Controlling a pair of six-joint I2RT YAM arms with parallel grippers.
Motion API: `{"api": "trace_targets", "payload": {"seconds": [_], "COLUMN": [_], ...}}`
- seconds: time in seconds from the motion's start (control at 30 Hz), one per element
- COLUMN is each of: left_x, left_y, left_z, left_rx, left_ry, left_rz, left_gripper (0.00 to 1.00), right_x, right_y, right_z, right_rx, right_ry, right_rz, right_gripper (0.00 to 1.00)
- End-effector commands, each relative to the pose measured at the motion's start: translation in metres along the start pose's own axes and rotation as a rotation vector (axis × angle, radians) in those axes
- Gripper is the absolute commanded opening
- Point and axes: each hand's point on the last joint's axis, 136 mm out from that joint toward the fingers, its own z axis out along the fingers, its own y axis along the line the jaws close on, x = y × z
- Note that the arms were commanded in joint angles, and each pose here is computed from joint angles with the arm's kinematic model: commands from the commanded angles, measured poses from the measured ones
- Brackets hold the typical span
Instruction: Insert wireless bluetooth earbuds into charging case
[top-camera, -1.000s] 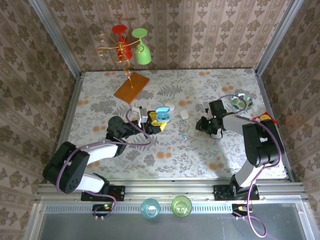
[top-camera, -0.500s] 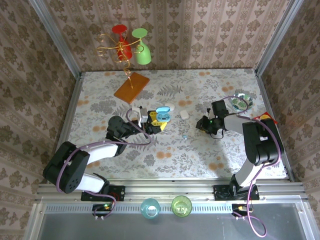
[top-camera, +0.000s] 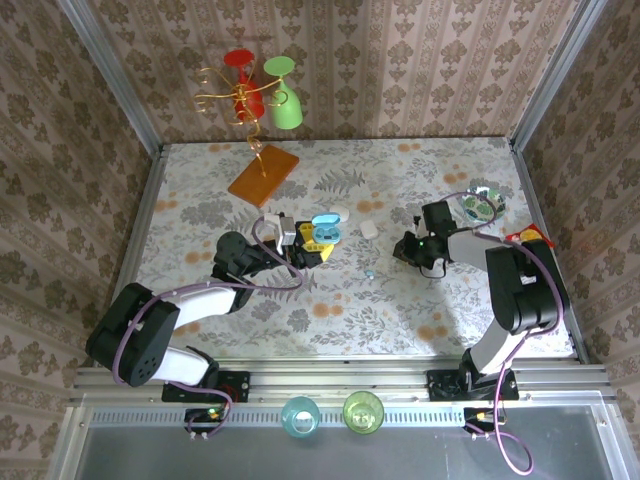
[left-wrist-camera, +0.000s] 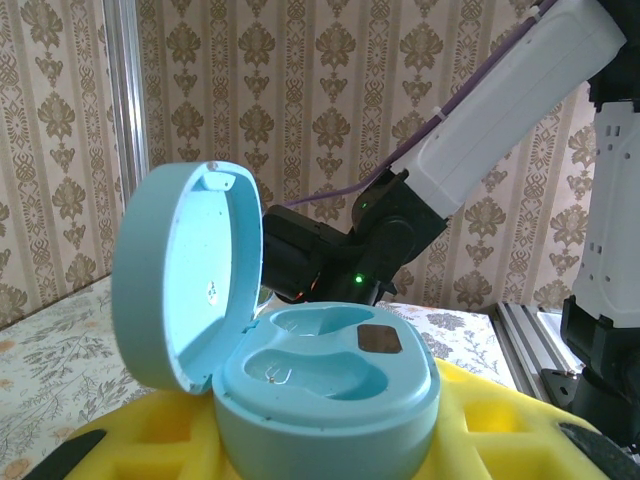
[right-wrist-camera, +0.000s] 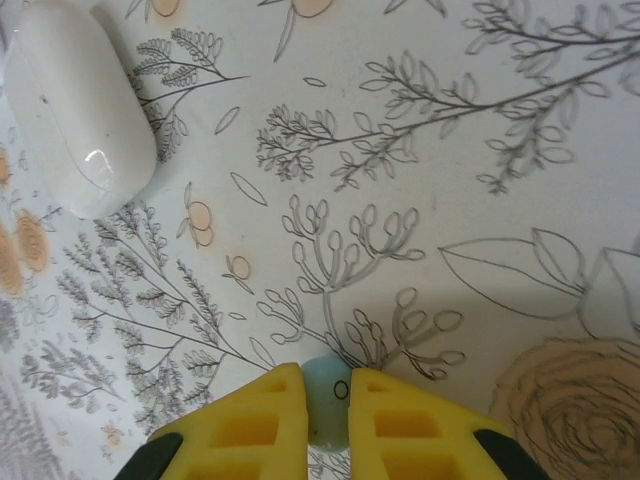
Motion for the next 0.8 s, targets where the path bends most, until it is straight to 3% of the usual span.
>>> {"api": "trace_targets", "payload": {"seconds": [0.0, 0.33, 0.77], "left_x": [-0.007, -0.002, 0.003], "left_y": [0.002, 0.006, 0.013], "left_z": [0.003, 0.001, -0.004], "left_rx": [0.006, -0.012, -0.048], "left_ry": [-0.022, -0.013, -0.006], "left_rz": [0.013, 0.013, 0.017], "left_gripper": [0.25, 0.25, 0.25], "right_x": [-0.001, -0.016, -0.016], "right_y": [-0.009, -0.009, 0.019], "right_z": [-0.018, -0.076, -0.096], "right_rx": [0.127, 0.496, 0.589], "right_ry": [-0.071, -0.298, -0.368], "right_rz": [-0.046, -0.142, -0.214], "right_gripper": [0.13, 0.13, 0.12]}}
